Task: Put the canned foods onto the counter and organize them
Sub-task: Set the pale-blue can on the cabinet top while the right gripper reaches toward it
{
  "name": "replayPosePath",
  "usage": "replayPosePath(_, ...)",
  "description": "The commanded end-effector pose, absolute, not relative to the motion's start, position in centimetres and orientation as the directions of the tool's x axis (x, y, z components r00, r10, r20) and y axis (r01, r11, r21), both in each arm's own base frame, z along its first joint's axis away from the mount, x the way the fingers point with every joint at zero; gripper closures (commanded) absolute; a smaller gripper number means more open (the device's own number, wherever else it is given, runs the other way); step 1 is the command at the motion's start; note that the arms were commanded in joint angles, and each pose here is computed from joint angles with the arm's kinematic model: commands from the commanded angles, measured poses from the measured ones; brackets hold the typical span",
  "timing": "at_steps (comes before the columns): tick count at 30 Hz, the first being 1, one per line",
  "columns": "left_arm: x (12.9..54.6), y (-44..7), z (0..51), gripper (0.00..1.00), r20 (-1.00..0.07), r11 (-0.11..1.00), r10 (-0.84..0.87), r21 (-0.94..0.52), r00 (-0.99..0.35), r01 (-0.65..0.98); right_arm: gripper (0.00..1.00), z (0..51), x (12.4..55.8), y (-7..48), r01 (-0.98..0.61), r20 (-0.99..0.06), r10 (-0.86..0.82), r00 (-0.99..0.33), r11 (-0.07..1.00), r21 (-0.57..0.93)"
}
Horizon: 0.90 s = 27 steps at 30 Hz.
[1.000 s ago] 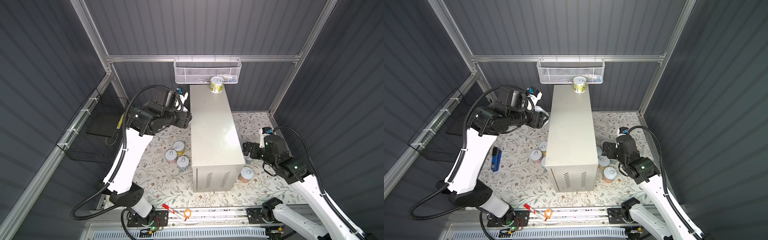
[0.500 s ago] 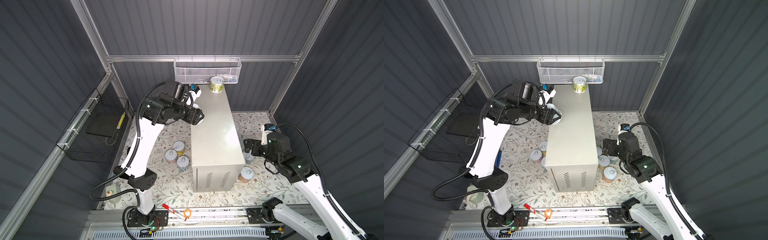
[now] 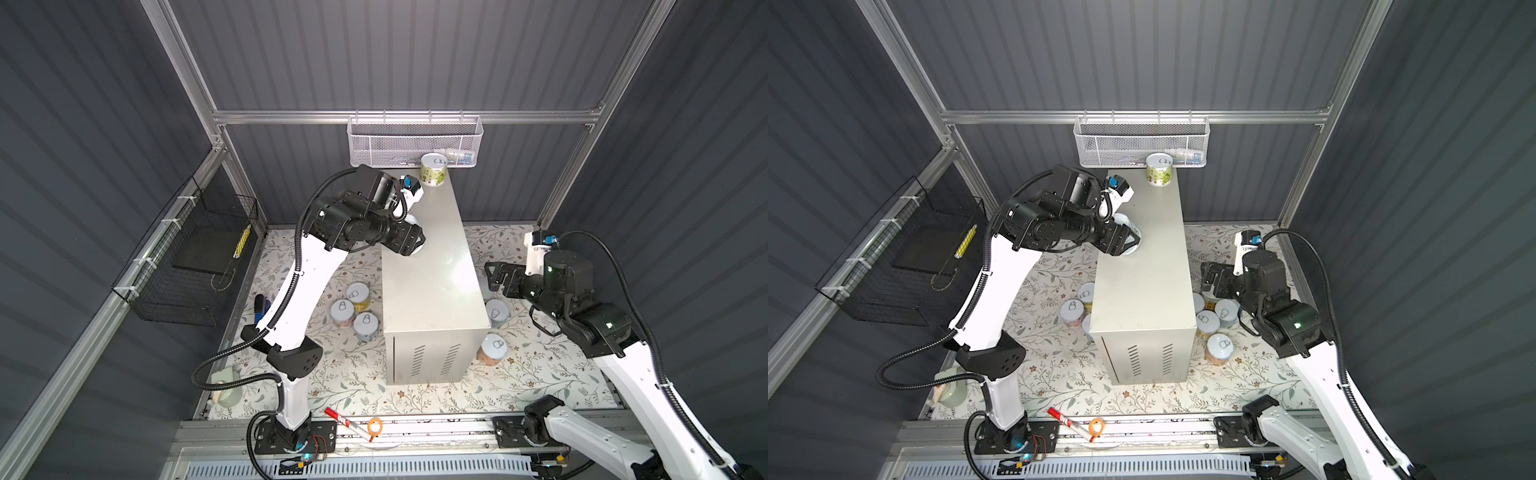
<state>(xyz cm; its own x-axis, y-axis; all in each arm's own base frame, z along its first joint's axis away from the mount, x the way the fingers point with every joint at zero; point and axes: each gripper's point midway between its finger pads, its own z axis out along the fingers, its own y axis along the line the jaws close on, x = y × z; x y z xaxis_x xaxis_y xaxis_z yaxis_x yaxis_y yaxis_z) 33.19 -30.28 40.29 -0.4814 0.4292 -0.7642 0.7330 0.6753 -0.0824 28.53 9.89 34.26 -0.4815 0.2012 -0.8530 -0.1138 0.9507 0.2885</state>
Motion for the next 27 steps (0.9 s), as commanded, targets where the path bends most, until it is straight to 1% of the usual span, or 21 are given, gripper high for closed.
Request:
replayPosePath(1,33.5,-30.4,42.2,0.69,-0.813,0.673,0.402,-0.049,-0.42,0.738,0.01,36.7,28.6,10.4,-0.163,-0.874,0.207,-0.439,0.939,0.304)
replayPosePath(2,33.5,-30.6,42.0,0.69,-0.812,0.671,0.404,-0.05,-0.421,0.74,0.01,37.1,28.6,10.5,-0.17,-0.876,0.207,-0.435,0.937,0.306)
replayPosePath(4,33.6,-30.9,41.8,0.62,-0.81,0.668,0.407,-0.052,-0.423,0.742,0.01,37.7,28.7,10.8,-0.183,-0.879,0.21,-0.429,0.932,0.312)
replayPosePath(9,33.7,-31.9,41.6,0.59,-0.819,0.641,0.401,-0.07,-0.41,0.765,0.02,38.9,29.0,11.9,-0.236,-0.88,0.215,-0.423,0.912,0.336)
replayPosePath(10,33.7,-32.0,41.7,0.54,-0.821,0.639,0.398,-0.071,-0.409,0.766,0.02,39.1,29.1,12.1,-0.245,-0.881,0.215,-0.422,0.908,0.339)
replayPosePath(12,33.9,-32.2,41.7,0.4,-0.824,0.637,0.396,-0.071,-0.406,0.767,0.02,39.4,29.2,12.4,-0.257,-0.882,0.215,-0.42,0.904,0.343)
replayPosePath(13,33.9,-32.3,41.7,0.35,-0.824,0.635,0.396,-0.072,-0.405,0.769,0.02,39.7,29.3,12.6,-0.264,-0.883,0.215,-0.417,0.901,0.344)
replayPosePath(15,34.1,-32.5,41.7,0.23,-0.827,0.635,0.391,-0.075,-0.403,0.769,0.02,39.9,29.4,12.8,-0.274,-0.884,0.215,-0.414,0.897,0.346)
replayPosePath(16,34.2,-32.6,41.8,0.14,-0.829,0.636,0.388,-0.075,-0.402,0.768,0.02,40.1,29.4,12.9,-0.279,-0.885,0.215,-0.413,0.895,0.348)
replayPosePath(17,34.3,-32.7,41.8,0.01,-0.832,0.633,0.385,-0.076,-0.399,0.77,0.02,40.2,29.4,13.1,-0.287,-0.885,0.215,-0.412,0.892,0.35)
replayPosePath(23,34.7,-33.6,42.0,0.01,-0.845,0.621,0.363,-0.094,-0.392,0.778,0.04,40.9,29.5,14.0,-0.327,-0.887,0.209,-0.413,0.875,0.358)
replayPosePath(27,35.6,-33.1,43.1,0.01,-0.873,0.662,0.32,-0.071,-0.368,0.746,0.04,41.3,29.4,14.5,-0.347,-0.89,0.201,-0.409,0.868,0.355)
